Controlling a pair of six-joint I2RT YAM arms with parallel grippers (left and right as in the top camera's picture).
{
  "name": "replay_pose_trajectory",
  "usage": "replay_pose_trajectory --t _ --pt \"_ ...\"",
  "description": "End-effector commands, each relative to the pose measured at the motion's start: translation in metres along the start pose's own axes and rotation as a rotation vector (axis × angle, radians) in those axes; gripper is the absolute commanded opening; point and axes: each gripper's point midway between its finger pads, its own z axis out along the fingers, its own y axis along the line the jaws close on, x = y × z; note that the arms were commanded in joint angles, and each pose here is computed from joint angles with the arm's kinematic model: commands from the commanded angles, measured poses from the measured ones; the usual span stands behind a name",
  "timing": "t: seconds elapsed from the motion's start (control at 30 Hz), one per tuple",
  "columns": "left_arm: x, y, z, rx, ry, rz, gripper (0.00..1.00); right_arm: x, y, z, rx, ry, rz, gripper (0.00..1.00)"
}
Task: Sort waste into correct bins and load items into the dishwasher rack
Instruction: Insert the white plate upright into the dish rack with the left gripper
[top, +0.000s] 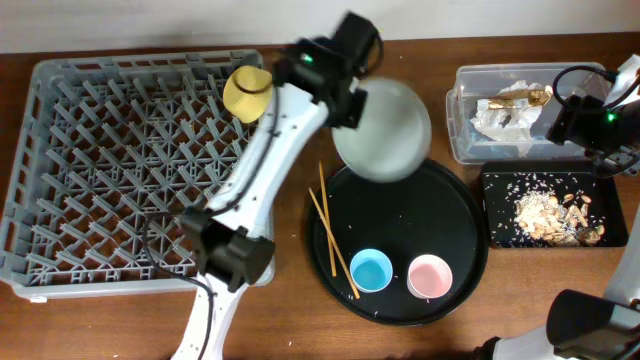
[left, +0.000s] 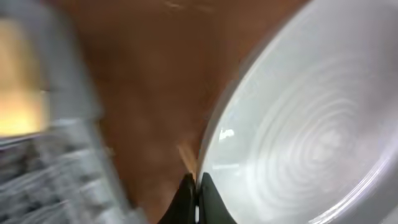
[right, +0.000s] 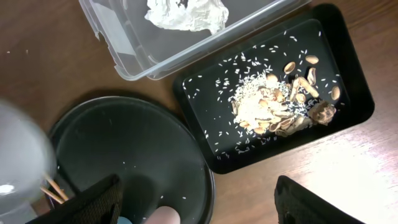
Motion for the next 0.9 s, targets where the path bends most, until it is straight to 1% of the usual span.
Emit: replay_pose_trajectory --t 0.0,0.03,0.07,0.13,0.17,0.23,0.27,0.3,0.4,0.53,0.63,0.67,0.73,0.87 --pt "-0.028 0.107 -0.068 -0.362 -0.189 -0.105 0.00 -0.002 0.000 -0.003 -0.001 -0.016 -0.001 0.80" --pt "-0.028 0.139 -0.088 -0.476 -0.223 -0.144 0.00 -0.003 0.000 -0.003 0.000 -0.018 -0.001 0.80" --pt "-0.027 0.182 -0.109 -0.656 -0.242 -0.167 0.00 -0.003 0.000 -0.003 -0.001 -0.019 -0.001 0.80" --pt "-0.020 0.231 -0.131 -0.870 -0.219 -0.182 0.00 -0.004 0.000 -0.003 -0.001 -0.023 -0.001 0.80" --pt "-0.015 0.250 -0.138 -0.935 -0.208 -0.207 0.00 -0.004 0.000 -0.003 -0.002 -0.025 -0.001 0.79" --pt "-0.007 0.282 -0.145 -0.994 -0.193 -0.265 0.01 -0.005 0.000 -0.003 -0.002 -0.027 -0.001 0.79" --pt "-0.005 0.290 -0.149 -1.018 -0.189 -0.273 0.01 -0.005 0.000 -0.003 -0.002 -0.028 -0.001 0.80" --pt "-0.004 0.299 -0.150 -1.036 -0.167 -0.249 0.01 -0.006 0.000 -0.003 -0.002 -0.031 -0.002 0.80" --pt "-0.006 0.314 -0.139 -1.053 -0.131 -0.229 0.01 -0.007 0.000 -0.003 -0.002 -0.034 -0.002 0.80" --pt "-0.009 0.317 -0.094 -1.054 -0.032 -0.139 0.01 -0.008 0.001 -0.003 -0.003 -0.040 -0.003 0.80" --pt "-0.002 0.319 -0.057 -1.051 0.043 -0.098 0.01 -0.008 0.001 -0.003 -0.003 -0.040 -0.003 0.80" --pt "-0.001 0.319 -0.052 -1.056 0.054 -0.093 0.01 -0.008 0.001 -0.003 -0.003 -0.040 -0.003 0.80" --pt "0.004 0.322 -0.046 -1.089 0.082 -0.079 0.01 -0.008 0.001 -0.003 -0.003 -0.040 -0.003 0.80" --pt "0.003 0.328 -0.053 -1.129 0.077 -0.090 0.01 -0.008 0.001 -0.003 -0.003 -0.041 -0.003 0.80"
